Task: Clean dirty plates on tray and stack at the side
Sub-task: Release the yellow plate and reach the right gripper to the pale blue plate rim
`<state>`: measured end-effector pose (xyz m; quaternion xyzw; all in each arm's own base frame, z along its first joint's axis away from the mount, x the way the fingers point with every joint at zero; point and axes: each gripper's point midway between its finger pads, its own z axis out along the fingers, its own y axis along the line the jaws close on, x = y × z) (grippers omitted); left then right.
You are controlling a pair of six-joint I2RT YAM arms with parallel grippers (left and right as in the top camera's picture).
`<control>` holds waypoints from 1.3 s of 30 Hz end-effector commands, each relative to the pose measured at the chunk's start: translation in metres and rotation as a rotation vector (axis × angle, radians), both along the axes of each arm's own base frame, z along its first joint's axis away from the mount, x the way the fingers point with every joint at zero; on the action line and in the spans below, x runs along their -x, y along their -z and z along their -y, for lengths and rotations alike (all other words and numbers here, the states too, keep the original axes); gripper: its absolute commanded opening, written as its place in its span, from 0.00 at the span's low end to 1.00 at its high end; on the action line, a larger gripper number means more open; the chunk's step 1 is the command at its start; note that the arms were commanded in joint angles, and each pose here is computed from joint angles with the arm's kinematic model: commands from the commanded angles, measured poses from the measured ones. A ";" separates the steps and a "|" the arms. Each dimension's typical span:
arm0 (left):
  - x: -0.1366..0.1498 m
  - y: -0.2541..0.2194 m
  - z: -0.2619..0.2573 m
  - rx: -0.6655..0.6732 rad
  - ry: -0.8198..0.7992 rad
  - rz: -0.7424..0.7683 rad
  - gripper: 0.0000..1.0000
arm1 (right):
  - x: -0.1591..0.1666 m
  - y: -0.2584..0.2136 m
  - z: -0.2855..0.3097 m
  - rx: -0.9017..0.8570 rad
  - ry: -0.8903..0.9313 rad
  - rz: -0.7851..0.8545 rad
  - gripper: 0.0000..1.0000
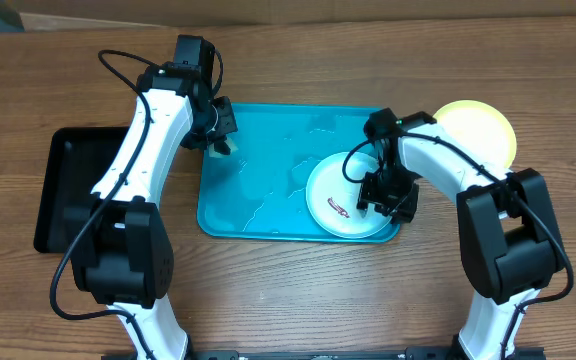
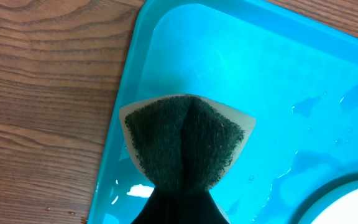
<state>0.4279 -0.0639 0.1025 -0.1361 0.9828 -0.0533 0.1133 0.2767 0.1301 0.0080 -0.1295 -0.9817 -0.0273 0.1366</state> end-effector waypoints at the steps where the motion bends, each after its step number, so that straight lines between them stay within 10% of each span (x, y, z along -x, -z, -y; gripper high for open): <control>1: 0.000 -0.008 0.006 0.010 0.027 0.023 0.04 | -0.001 -0.007 -0.009 -0.039 0.004 0.023 0.60; 14: -0.002 -0.008 0.008 0.013 0.032 0.035 0.04 | -0.044 -0.012 -0.070 -0.313 -0.156 0.240 0.59; 28: -0.003 -0.009 0.011 0.010 0.046 0.039 0.04 | -0.143 -0.073 -0.041 -0.096 -0.577 0.648 0.87; 39: 0.003 -0.007 0.011 0.006 0.053 0.017 0.04 | -0.160 -0.047 -0.061 -0.173 -0.695 0.690 0.87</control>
